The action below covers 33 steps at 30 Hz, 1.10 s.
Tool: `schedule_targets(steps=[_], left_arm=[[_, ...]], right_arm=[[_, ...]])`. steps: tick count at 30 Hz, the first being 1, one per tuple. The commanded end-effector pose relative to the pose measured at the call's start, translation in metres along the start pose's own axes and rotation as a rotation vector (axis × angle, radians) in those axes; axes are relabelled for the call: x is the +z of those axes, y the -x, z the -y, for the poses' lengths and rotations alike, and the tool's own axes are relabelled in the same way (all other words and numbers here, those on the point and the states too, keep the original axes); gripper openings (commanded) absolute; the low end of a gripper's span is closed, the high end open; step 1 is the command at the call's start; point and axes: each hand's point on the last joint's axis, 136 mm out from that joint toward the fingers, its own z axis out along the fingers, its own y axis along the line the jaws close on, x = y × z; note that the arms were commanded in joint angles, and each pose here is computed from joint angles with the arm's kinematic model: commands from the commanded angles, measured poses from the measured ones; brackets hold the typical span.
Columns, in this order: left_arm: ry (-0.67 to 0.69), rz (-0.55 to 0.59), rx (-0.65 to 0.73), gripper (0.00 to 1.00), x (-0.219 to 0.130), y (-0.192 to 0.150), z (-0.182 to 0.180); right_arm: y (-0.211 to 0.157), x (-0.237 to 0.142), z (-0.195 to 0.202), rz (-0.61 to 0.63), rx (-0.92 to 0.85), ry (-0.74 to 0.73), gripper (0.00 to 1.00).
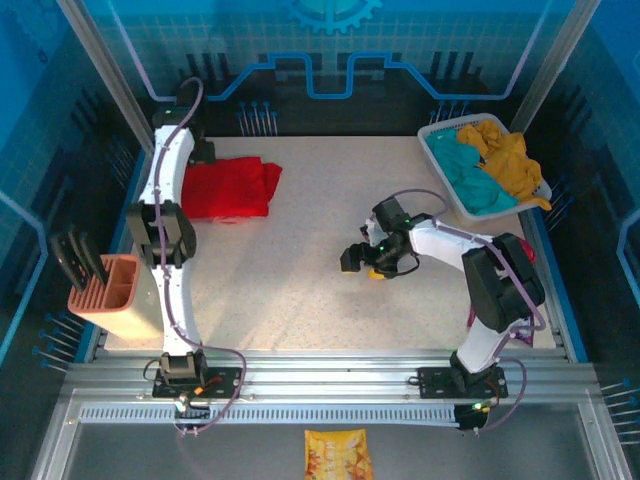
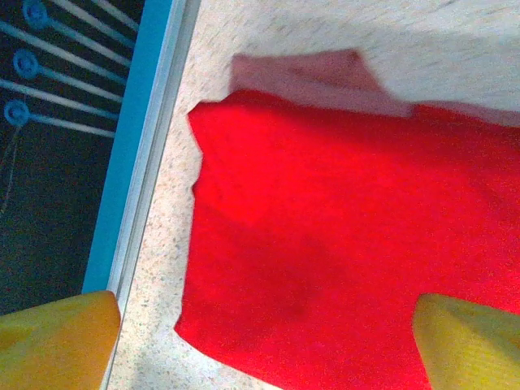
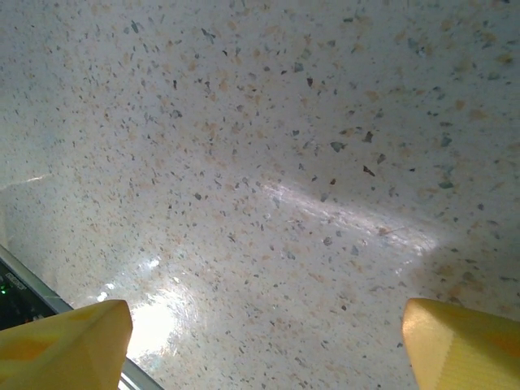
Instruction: Fold and stack the t-shirts
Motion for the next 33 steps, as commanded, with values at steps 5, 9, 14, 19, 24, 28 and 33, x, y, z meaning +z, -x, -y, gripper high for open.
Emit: schedule_targets(steps=[5,9,14,19,24,28,33], left_arm=[[-0.191,0.081,-0.023,0.99,-0.061,-0.004,0.025],[-0.328,0.108,-0.037,0.99,-0.084,-0.016,0.044],[-0.478,0.220,-0.068,0.99,-0.117,-0.029,0.058],[-0.583,0.323,-0.094,0.99,-0.132,-0.049,0.063],[-0.604,0.424,-0.085,0.99,-0.135,-0.069,0.060],[-0.610,0.397,-0.055,0.99,-0.125,-0.095,0.063],[-0.587,0.465,-0.069,0.99,-0.105,-0.122,0.060]], right_arm=[[0.019,-0.033,-0.017,0.100,-0.104,-0.038,0.93],[0.032,-0.050,-0.021,0.178,-0.157,-0.059,1.00],[0.052,-0.081,-0.020,0.315,-0.223,-0.084,1.00],[0.067,-0.114,-0.003,0.464,-0.232,-0.081,1.00],[0.071,-0.146,0.016,0.621,-0.321,-0.202,1.00],[0.064,-0.165,0.034,0.734,-0.357,-0.291,1.00],[0.057,-0.169,0.053,0.862,-0.414,-0.327,1.00]])
